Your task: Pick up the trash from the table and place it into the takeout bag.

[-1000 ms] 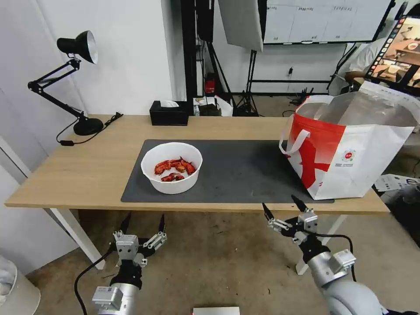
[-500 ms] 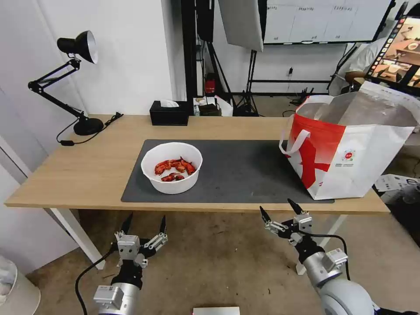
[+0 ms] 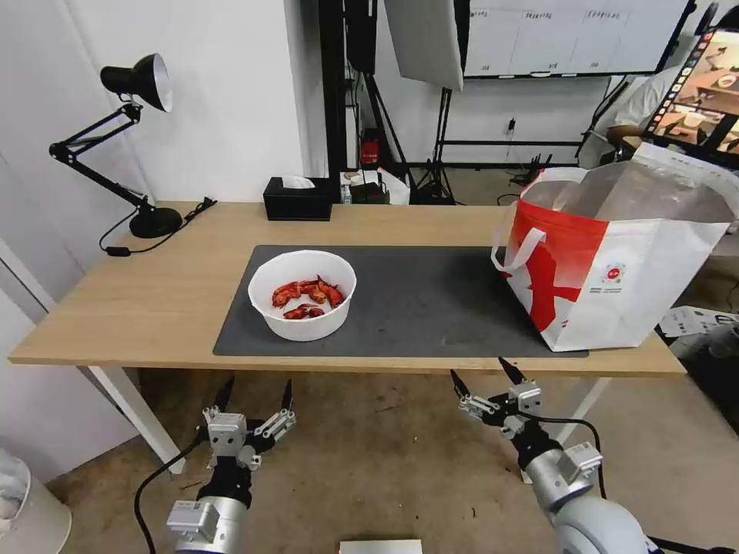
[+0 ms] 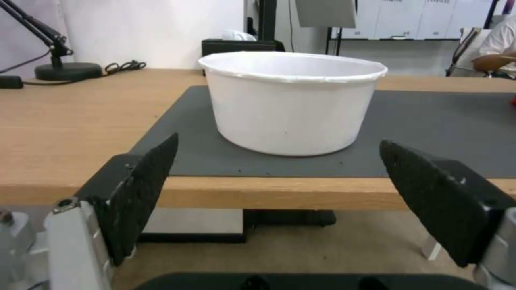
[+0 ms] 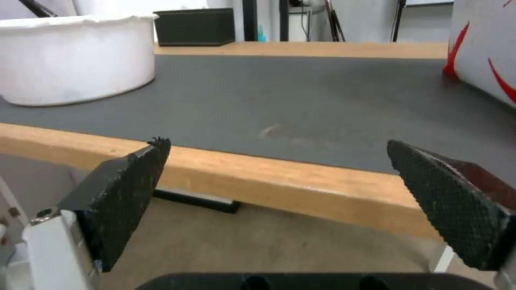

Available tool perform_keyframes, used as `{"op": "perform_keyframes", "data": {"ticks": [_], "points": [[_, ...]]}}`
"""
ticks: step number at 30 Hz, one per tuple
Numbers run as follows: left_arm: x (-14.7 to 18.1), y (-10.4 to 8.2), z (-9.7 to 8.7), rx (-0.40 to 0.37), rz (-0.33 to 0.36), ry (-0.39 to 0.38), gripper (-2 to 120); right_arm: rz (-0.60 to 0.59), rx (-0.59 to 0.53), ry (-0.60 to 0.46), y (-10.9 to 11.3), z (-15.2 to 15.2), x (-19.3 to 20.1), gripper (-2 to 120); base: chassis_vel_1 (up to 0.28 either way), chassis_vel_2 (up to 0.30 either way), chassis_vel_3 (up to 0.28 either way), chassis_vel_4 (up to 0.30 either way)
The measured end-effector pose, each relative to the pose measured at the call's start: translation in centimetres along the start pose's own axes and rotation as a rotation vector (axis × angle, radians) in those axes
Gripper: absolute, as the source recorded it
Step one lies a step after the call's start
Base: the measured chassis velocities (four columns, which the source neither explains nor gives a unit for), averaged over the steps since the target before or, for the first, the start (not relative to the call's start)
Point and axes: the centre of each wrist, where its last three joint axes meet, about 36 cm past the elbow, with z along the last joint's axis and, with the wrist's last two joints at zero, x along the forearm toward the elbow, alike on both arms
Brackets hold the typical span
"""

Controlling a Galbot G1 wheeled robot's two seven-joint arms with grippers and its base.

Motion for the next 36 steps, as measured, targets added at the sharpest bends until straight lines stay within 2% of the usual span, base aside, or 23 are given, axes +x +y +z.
{"op": "perform_keyframes", "data": {"ticks": [8,14,17,18,20,21,22,24,25,26,27,28,29,31,33,34,36], "points": [[0.1,-0.7,-0.1,0.016,-0.005,-0.018,100,0.0,-0.016,0.015,0.2,0.1,0.4,100,0.0,0.0,0.0,0.0],[0.0,-0.6,-0.3,0.011,-0.006,-0.025,100,0.0,-0.016,0.015,0.2,0.1,0.4,100,0.0,0.0,0.0,0.0],[-1.0,0.4,-1.5,-0.002,-0.075,-0.032,100,0.0,-0.016,0.015,0.2,0.1,0.4,100,0.0,0.0,0.0,0.0],[-1.0,0.4,-1.5,-0.002,-0.075,-0.032,100,0.0,-0.016,0.015,0.2,0.1,0.4,100,0.0,0.0,0.0,0.0],[-2.5,2.5,-3.6,0.009,-0.122,-0.052,100,0.0,-0.016,0.015,0.2,0.1,0.4,100,0.0,0.0,0.0,0.0],[-3.1,3.4,-4.7,0.04,-0.139,-0.051,100,0.0,-0.016,0.015,0.2,0.1,0.4,100,0.0,0.0,0.0,0.0],[-3.1,3.4,-4.7,0.04,-0.139,-0.051,100,0.0,-0.016,0.015,0.2,0.1,0.4,100,0.0,0.0,0.0,0.0],[-4.3,5.2,-8.0,0.157,-0.183,0.021,100,0.001,-0.016,0.015,0.2,0.1,0.4,100,0.0,0.0,0.0,0.0],[-5.1,6.6,-10.4,0.224,-0.2,0.079,100,0.0,-0.016,0.014,0.2,0.0,0.4,100,0.0,0.0,0.0,0.0],[-5.1,6.6,-10.4,0.224,-0.2,0.079,100,0.0,-0.016,0.014,0.2,0.0,0.4,100,0.0,0.0,0.0,0.0],[-6.0,8.1,-12.7,0.277,-0.205,0.136,100,0.0,-0.016,0.014,0.2,0.0,0.4,100,0.0,0.0,0.0,0.0],[-6.6,9.3,-14.3,0.308,-0.211,0.173,100,0.001,-0.016,0.014,0.2,0.0,0.4,100,0.0,0.0,0.0,0.0],[-6.6,9.3,-14.3,0.308,-0.211,0.173,100,0.001,-0.016,0.014,0.2,0.0,0.4,100,0.0,0.0,0.0,0.0],[-8.5,11.5,-17.2,0.398,-0.166,0.258,100,0.001,-0.016,0.014,0.2,0.0,0.4,100,0.0,0.0,0.0,0.0],[-8.9,11.9,-17.5,0.413,-0.153,0.276,100,0.0,-0.016,0.014,0.2,0.0,0.4,100,0.0,0.0,0.0,0.0],[-10.5,13.2,-18.8,0.486,-0.086,0.358,100,0.001,-0.015,0.014,0.2,0.0,0.4,100,0.0,0.0,0.0,0.0],[-12.3,14.4,-19.8,0.537,-0.017,0.428,100,0.0,-0.015,0.014,0.2,0.0,0.4,100,0.0,0.0,0.0,0.0]]}}
